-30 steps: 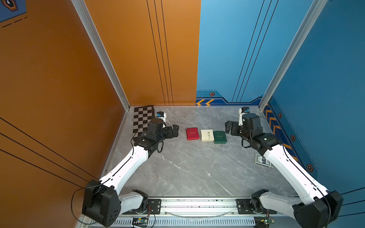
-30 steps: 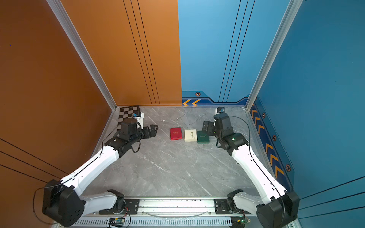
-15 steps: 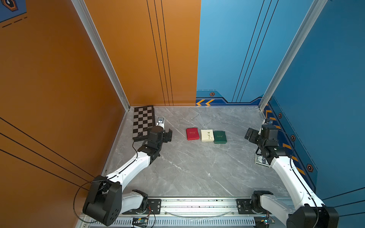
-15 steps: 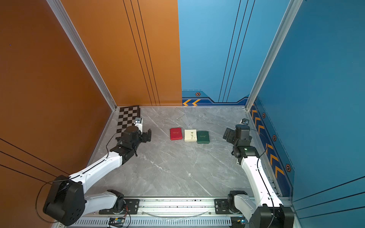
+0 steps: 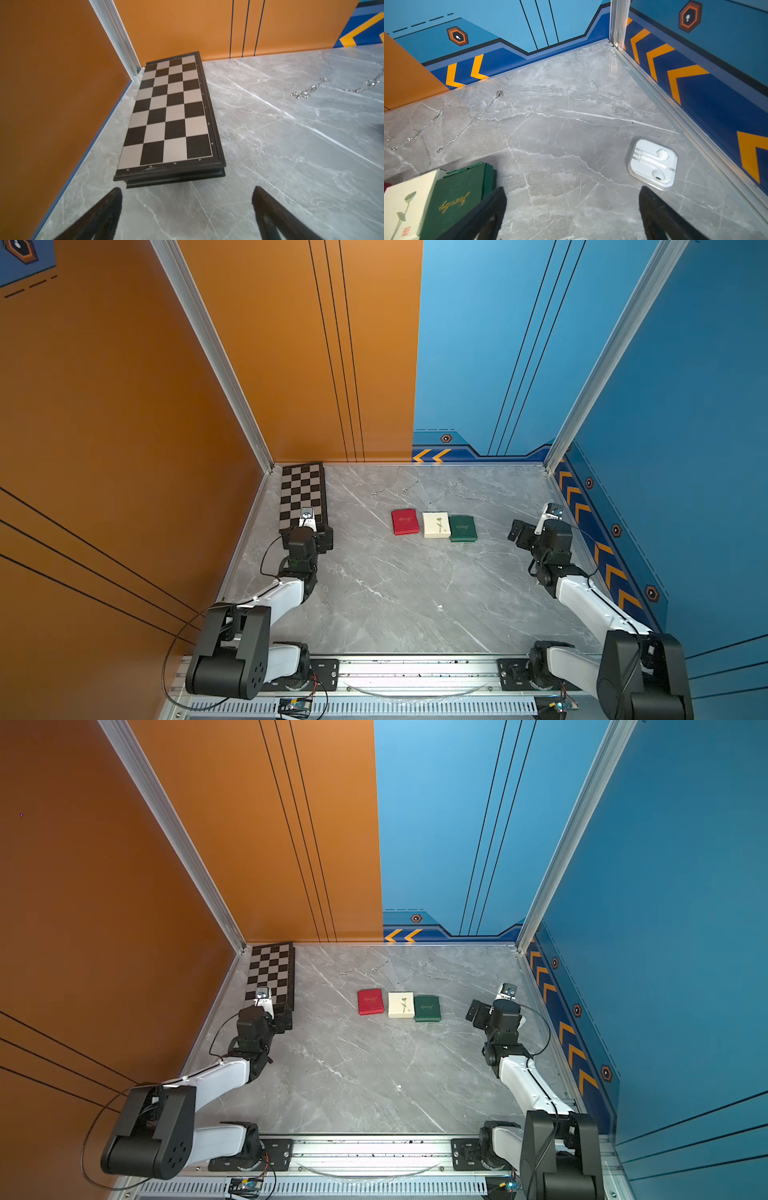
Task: Take the necklace out of the lift-off lid jewelry box
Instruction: Reset both arms
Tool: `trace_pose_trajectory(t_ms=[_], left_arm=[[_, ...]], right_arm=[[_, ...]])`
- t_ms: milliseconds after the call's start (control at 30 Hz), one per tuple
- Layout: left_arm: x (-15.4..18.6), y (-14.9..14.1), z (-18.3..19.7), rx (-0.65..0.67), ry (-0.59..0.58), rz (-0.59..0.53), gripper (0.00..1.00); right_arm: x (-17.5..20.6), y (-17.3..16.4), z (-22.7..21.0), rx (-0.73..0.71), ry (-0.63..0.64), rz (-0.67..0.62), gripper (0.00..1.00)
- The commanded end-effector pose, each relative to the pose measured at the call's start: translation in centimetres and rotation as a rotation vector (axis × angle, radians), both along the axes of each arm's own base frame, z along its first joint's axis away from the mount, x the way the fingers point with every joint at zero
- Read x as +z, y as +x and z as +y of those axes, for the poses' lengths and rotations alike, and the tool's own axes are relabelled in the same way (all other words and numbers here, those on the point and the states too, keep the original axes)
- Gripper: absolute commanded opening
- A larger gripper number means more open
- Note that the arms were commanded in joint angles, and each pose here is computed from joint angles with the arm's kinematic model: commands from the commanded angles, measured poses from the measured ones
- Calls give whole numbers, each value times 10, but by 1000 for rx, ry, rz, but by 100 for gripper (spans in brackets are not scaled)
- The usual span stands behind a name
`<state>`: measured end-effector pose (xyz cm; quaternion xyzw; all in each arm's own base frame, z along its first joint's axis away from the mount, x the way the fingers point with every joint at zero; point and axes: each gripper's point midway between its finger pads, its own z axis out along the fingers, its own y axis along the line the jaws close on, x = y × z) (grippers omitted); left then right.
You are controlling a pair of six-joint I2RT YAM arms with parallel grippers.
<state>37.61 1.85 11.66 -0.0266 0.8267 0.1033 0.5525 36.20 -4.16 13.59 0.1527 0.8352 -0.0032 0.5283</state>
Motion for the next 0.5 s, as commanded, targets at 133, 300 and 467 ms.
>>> trace_pose_trajectory(t_ms=[133, 300, 467], left_arm=[[-12, 17, -15, -81, -44, -26, 98], [-23, 21, -16, -98, -58, -23, 98], [-28, 20, -12, -96, -82, -28, 98]], right_arm=[[-7, 10, 4, 48, -72, -153, 100], [-27, 21, 13, 121, -74, -173, 100], [-44, 29, 31, 222, -95, -107, 100]])
